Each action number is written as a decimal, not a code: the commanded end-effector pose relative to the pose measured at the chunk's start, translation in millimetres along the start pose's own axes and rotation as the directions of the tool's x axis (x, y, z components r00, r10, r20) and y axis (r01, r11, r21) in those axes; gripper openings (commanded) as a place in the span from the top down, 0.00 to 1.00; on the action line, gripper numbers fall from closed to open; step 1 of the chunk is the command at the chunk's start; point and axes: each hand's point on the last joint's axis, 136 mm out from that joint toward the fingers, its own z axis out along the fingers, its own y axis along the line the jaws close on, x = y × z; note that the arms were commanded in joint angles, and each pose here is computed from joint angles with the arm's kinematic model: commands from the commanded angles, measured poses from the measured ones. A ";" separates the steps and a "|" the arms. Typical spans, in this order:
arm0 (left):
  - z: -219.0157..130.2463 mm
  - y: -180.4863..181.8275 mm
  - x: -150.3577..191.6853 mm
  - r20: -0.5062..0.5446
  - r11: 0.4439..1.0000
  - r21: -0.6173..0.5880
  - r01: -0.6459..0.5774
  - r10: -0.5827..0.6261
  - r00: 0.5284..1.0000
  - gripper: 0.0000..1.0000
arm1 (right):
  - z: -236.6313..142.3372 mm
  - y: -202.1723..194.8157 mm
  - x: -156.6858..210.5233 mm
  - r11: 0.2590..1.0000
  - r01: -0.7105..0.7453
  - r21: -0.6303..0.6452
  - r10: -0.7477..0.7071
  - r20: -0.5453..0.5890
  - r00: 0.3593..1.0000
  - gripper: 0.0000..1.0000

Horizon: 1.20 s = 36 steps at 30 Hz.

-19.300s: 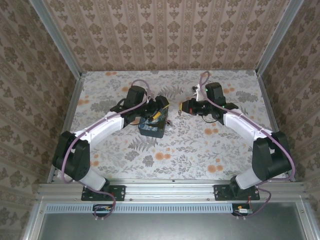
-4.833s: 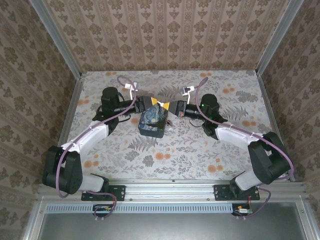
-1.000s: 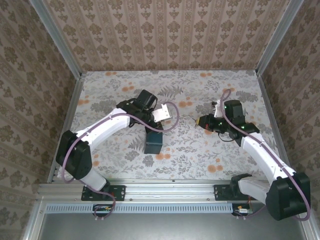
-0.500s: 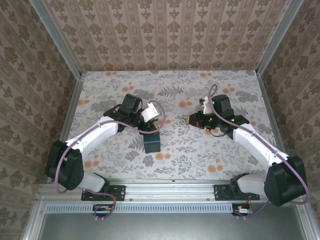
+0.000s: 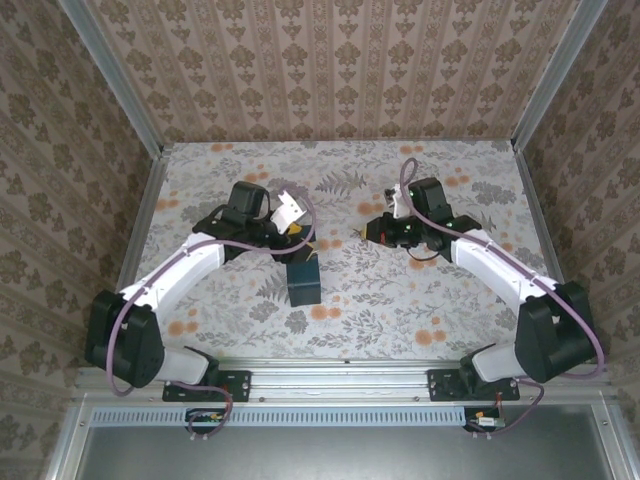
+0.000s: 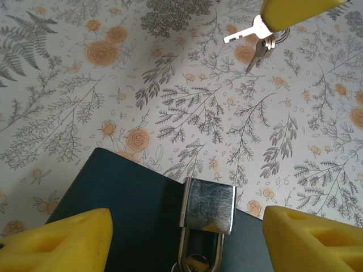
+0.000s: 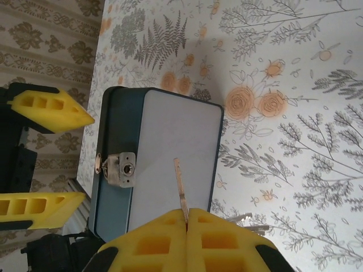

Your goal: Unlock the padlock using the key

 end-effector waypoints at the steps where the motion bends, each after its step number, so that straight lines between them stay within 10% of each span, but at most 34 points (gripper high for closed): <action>1: 2.3 -2.0 0.6 -0.003 0.999 0.048 -0.014 0.014 1.000 0.29 | 2.8 17.8 -3.3 0.995 0.060 -0.080 -0.061 -0.019 0.998 0.99; 17: 17.0 -5.7 16.4 -0.126 0.989 0.138 -0.051 0.069 0.990 0.32 | 8.7 11.3 8.0 0.993 0.063 -0.096 -0.068 -0.050 0.996 0.99; 29: 35.5 0.1 32.1 -0.181 0.978 0.143 -0.151 0.176 0.968 0.56 | 6.3 13.9 9.7 0.993 0.070 -0.099 -0.076 -0.064 0.995 0.99; 36: 33.7 4.0 37.4 -0.208 0.980 0.101 -0.170 0.188 0.960 0.49 | 4.5 13.5 13.5 0.993 0.072 -0.095 -0.079 -0.074 0.994 0.99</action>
